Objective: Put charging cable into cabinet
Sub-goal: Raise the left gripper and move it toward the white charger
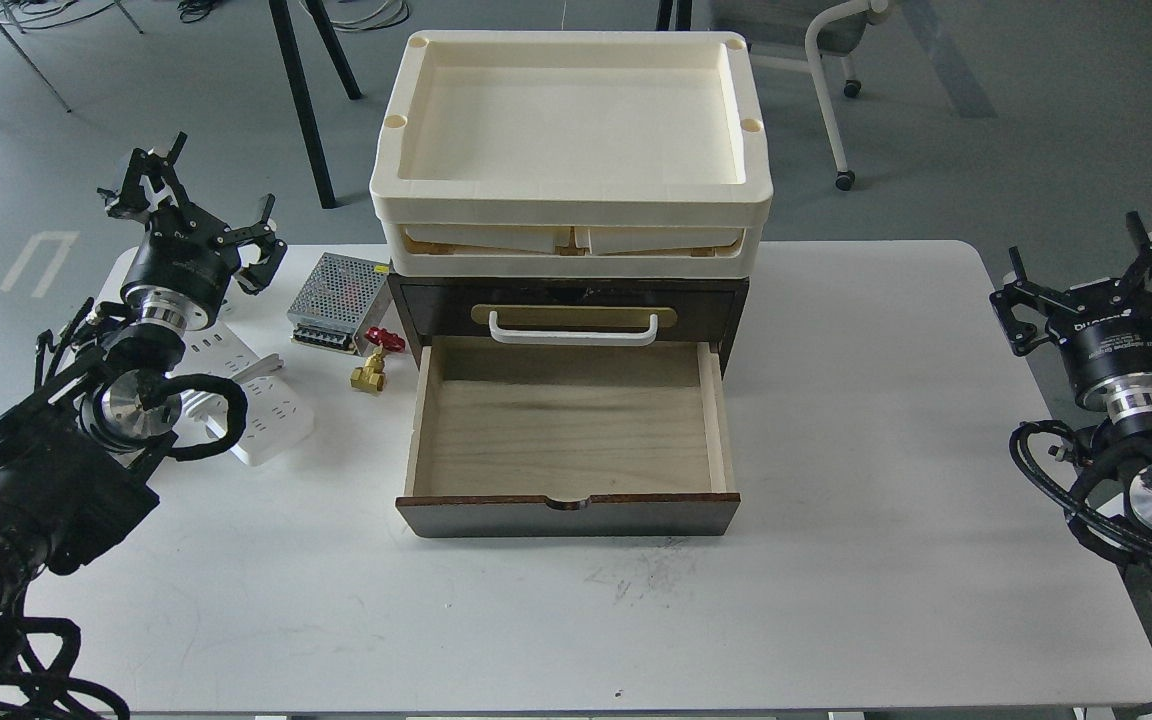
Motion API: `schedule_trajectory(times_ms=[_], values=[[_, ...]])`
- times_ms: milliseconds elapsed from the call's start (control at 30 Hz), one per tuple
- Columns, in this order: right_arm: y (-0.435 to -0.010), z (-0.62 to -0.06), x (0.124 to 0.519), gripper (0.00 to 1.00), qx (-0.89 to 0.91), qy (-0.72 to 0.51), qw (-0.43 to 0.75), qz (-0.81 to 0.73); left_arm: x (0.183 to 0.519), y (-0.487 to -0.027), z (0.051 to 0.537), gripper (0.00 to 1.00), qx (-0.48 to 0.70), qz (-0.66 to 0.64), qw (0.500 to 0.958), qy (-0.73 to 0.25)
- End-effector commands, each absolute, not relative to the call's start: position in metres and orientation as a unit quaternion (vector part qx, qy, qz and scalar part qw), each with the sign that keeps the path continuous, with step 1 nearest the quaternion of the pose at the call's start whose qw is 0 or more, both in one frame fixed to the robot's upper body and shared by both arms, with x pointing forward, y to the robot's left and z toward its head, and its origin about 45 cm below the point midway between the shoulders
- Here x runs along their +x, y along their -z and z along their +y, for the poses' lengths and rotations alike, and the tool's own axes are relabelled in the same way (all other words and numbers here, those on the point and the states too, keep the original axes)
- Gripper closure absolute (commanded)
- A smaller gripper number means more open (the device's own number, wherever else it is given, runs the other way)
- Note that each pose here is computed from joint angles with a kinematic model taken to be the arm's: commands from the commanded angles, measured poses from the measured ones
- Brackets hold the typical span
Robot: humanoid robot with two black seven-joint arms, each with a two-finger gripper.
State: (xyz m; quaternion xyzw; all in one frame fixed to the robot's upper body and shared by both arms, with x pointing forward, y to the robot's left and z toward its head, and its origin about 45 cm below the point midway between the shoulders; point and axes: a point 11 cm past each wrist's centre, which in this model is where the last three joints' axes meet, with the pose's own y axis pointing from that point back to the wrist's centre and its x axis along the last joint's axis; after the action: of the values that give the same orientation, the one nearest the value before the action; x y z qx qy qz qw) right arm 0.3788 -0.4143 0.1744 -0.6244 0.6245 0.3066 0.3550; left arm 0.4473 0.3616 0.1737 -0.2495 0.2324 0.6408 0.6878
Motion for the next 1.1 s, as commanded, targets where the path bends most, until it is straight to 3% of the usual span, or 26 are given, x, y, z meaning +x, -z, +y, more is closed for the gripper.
schedule_trajectory(times_ms=[0, 267, 600, 800, 900, 1067], values=[[-0.174, -0.403, 0.378, 0.0, -0.631, -0.314, 0.352, 0.615, 0.447, -0.173, 0.362, 0.0, -0.249, 0.233, 0.687, -0.642], [-0.172, -0.406, 0.379, 0.0, -0.624, -0.315, 0.346, 0.627, 0.45, -0.192, 0.382, 0.0, -0.265, 0.219, 0.682, -0.646], [-0.174, -0.408, 0.378, 0.0, -0.62, -0.308, 0.353, 0.629, 0.438, -0.279, 0.454, 0.0, -0.161, 0.074, 0.747, -0.641], [-0.173, -0.407, 0.378, 0.0, -0.621, -0.31, 0.35, 0.629, 0.423, -0.336, 0.411, 0.01, 0.016, -0.084, 0.85, -0.52], [-0.172, -0.406, 0.378, 0.0, -0.622, -0.31, 0.348, 0.629, 0.415, -0.338, 0.382, 0.01, 0.133, -0.191, 0.858, -0.458], [-0.172, -0.405, 0.378, 0.0, -0.623, -0.31, 0.348, 0.628, 0.404, -0.332, 0.38, 0.01, 0.293, -0.321, 0.822, -0.369]])
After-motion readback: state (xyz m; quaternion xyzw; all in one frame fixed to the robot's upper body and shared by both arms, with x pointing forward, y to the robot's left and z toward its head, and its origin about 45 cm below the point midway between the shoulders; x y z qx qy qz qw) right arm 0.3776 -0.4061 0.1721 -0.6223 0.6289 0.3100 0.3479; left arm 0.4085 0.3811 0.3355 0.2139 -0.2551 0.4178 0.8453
